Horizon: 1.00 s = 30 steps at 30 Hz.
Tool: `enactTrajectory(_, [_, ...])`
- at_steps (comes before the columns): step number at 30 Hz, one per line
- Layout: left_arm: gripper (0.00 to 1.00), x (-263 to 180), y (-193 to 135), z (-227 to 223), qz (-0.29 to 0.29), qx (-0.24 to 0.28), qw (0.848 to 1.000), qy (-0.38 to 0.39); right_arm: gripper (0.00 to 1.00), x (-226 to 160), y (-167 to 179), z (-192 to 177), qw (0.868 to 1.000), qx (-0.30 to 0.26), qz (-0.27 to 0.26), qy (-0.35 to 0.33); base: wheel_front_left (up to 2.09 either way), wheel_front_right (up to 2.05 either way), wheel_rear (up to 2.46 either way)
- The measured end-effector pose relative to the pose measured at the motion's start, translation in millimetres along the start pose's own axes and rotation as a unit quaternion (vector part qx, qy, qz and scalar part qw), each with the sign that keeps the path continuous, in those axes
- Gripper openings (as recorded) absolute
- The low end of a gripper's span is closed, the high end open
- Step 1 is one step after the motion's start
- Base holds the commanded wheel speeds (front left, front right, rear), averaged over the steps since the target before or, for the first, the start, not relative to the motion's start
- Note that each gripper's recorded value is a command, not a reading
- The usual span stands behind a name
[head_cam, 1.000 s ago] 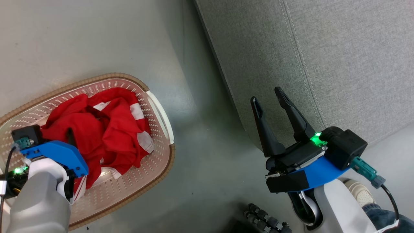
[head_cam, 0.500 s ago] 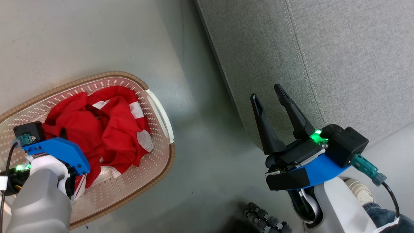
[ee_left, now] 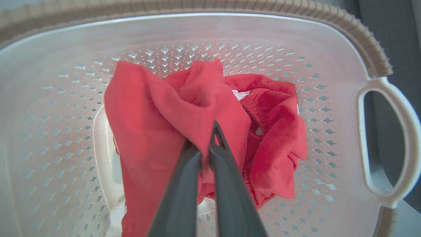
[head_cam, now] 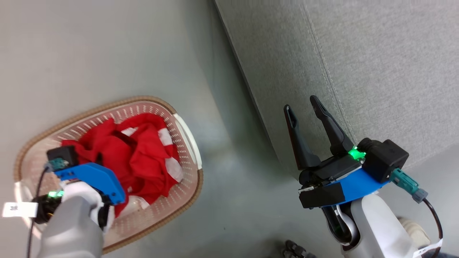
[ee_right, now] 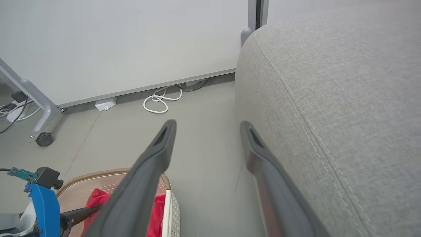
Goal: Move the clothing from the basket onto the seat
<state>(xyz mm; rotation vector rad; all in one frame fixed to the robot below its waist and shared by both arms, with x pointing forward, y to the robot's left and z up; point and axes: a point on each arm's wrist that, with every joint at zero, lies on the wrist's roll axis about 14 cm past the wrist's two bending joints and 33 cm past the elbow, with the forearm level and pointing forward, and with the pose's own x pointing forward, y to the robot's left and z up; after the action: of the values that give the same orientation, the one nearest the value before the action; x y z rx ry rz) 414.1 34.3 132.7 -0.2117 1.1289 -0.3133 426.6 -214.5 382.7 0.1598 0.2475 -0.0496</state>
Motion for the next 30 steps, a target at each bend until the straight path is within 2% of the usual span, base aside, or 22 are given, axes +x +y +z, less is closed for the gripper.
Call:
enactTrajectory(7, [0.00,-47.9,-18.2,24.5,-0.010,0.001,0.999,-0.048,1.00,-14.4,20.3,28.7,0.999,-0.004,0.028,-0.038,0.00,0.00,0.00])
enactTrajectory(12, [0.00,-80.0,-44.9,39.0,-0.032,-0.001,0.996,-0.084,1.00,-30.9,32.5,38.8,0.998,-0.004,0.043,-0.052,0.00,0.00,0.00])
enactTrajectory(16, [0.00,-115.8,-58.5,60.3,-0.047,0.020,0.990,-0.133,1.00,-47.1,44.9,52.2,0.996,-0.007,0.059,-0.074,0.00,0.00,0.00])
enactTrajectory(22, [0.00,-171.3,-99.4,93.3,-0.102,0.047,0.970,-0.217,1.00,-65.2,63.8,69.0,0.991,-0.009,0.086,-0.103,0.00,0.00,0.00])
enactTrajectory(30, [0.00,-242.0,-143.7,140.6,-0.154,0.100,0.928,-0.325,1.00,-76.3,87.3,76.5,0.985,-0.014,0.120,-0.119,0.00,0.00,0.00])
